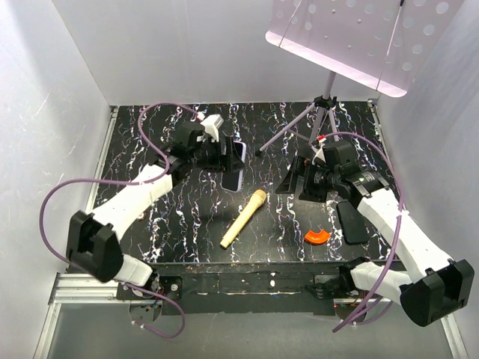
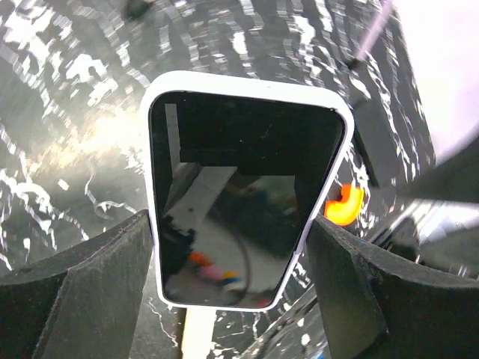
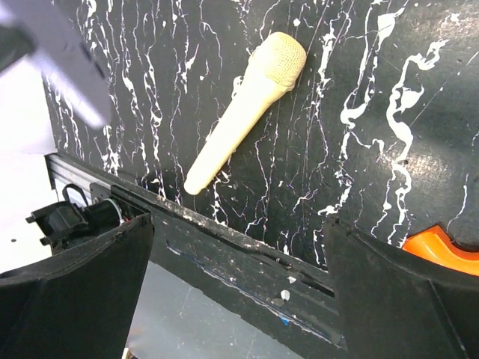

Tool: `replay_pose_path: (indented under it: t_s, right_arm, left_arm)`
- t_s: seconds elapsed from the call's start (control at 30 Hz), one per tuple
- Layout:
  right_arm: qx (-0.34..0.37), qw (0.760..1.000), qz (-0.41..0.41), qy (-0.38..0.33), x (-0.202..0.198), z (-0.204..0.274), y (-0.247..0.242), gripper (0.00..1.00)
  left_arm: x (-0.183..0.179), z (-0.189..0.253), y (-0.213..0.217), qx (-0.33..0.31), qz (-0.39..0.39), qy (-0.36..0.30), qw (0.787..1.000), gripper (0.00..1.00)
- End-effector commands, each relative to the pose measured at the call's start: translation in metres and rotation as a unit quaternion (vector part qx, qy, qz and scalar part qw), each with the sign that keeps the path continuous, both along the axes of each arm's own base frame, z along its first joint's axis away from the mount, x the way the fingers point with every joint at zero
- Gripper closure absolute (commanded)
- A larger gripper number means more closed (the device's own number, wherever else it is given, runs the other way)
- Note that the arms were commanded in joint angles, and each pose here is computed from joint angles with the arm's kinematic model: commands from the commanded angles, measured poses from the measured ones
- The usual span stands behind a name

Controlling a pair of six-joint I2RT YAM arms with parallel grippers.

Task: Take the phone out of the phone case
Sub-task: Pick up the phone at the center of the board.

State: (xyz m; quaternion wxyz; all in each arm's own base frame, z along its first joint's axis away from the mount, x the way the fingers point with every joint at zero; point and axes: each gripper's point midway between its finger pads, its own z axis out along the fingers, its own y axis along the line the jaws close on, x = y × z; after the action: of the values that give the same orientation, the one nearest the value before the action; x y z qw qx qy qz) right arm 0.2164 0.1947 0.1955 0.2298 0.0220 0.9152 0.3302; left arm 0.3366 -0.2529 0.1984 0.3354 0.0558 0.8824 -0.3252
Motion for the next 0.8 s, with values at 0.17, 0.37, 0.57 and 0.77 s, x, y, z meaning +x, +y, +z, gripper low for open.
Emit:
replay_pose_path:
  t_s: [0.17,0.37,0.57,0.77]
  right_arm:
    - [0.017,0.997,-0.02,-0.072,0.021,0.084,-0.014,0.0]
    - [0.063,0.996,0.041,-0.055,0.029,0.113,0.019,0.09]
    - [0.051,0.995,0.072,-0.048,0.033,0.111,0.044,0.16]
    - [0.073,0.993,0.094,-0.028,0.029,0.099,0.069,0.29]
  left_arm:
    - [-0.054,0.091,-0.029,0.021,-0.205,-0.33,0.921,1.0]
    - [-0.056,0.074,-0.03,0.085,-0.225,-0.365,0.899,1.0]
    - [-0.06,0.058,-0.036,0.116,-0.246,-0.366,0.89,1.0]
    - [-0.071,0.049,-0.049,0.118,-0.272,-0.358,0.885,1.0]
